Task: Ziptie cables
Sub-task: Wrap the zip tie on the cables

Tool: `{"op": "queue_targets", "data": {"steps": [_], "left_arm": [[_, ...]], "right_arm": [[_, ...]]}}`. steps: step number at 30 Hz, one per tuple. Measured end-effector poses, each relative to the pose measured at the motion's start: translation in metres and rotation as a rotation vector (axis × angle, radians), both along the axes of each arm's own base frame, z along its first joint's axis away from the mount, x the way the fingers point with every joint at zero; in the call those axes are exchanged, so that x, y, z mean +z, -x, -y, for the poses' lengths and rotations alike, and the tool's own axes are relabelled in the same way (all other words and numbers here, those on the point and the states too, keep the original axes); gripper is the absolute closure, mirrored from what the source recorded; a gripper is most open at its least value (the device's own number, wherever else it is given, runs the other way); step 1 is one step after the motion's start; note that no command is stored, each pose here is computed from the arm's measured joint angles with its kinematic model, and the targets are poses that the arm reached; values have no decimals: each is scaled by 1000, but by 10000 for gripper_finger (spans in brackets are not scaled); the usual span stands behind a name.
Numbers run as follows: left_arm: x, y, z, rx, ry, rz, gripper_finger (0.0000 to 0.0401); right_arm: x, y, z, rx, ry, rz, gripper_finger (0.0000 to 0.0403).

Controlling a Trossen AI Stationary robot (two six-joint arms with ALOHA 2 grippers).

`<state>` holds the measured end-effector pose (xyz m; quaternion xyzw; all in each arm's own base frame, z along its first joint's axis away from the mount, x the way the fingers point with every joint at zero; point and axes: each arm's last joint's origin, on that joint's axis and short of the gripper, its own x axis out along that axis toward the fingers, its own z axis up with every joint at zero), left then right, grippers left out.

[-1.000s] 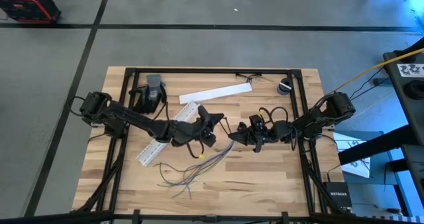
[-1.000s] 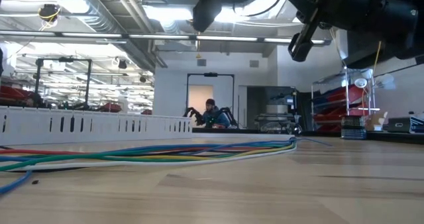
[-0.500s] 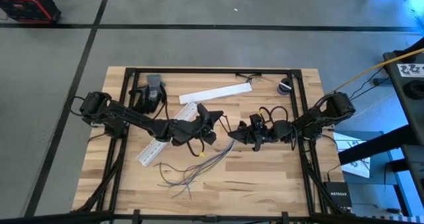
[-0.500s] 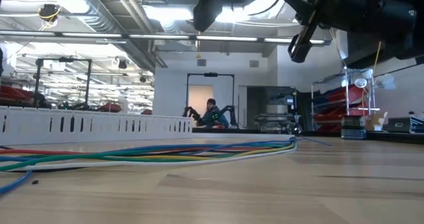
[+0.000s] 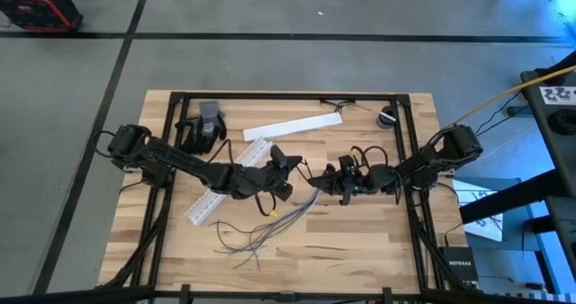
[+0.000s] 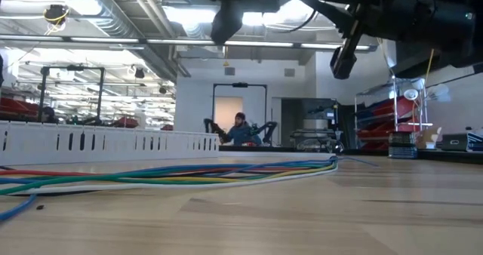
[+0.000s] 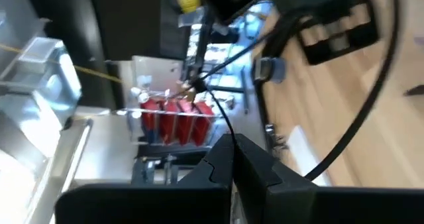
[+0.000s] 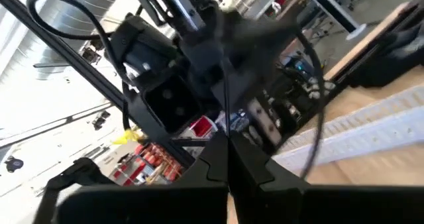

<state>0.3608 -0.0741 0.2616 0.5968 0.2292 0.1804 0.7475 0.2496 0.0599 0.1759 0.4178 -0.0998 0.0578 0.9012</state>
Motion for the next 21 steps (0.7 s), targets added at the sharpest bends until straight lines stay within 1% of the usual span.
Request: {"op": "queue_targets", "data": {"steps": [3, 6, 8, 10, 12, 17, 21], "left_arm": [[-4, 0, 1, -31, 63, 2, 401], [-3, 0, 2, -41, 118, 37, 401], [-4, -1, 2, -70, 157, 51, 401], [-4, -2, 2, -116, 230, 74, 401], [-4, -3, 1, -131, 275, 90, 401], [-15, -5, 0, -103, 281, 45, 401], [-24, -7, 0, -50, 301, 40, 401]], "right_arm": [[0, 0, 1, -30, 25, 0, 403], [-1, -1, 1, -46, 47, -17, 403], [-3, -4, 0, -50, 67, -50, 403], [-4, -8, -1, -57, 89, -83, 403], [-5, -13, -2, -59, 113, -123, 403], [-4, -15, -2, -104, 180, -134, 403], [-5, -15, -2, -90, 219, -142, 402]]}}
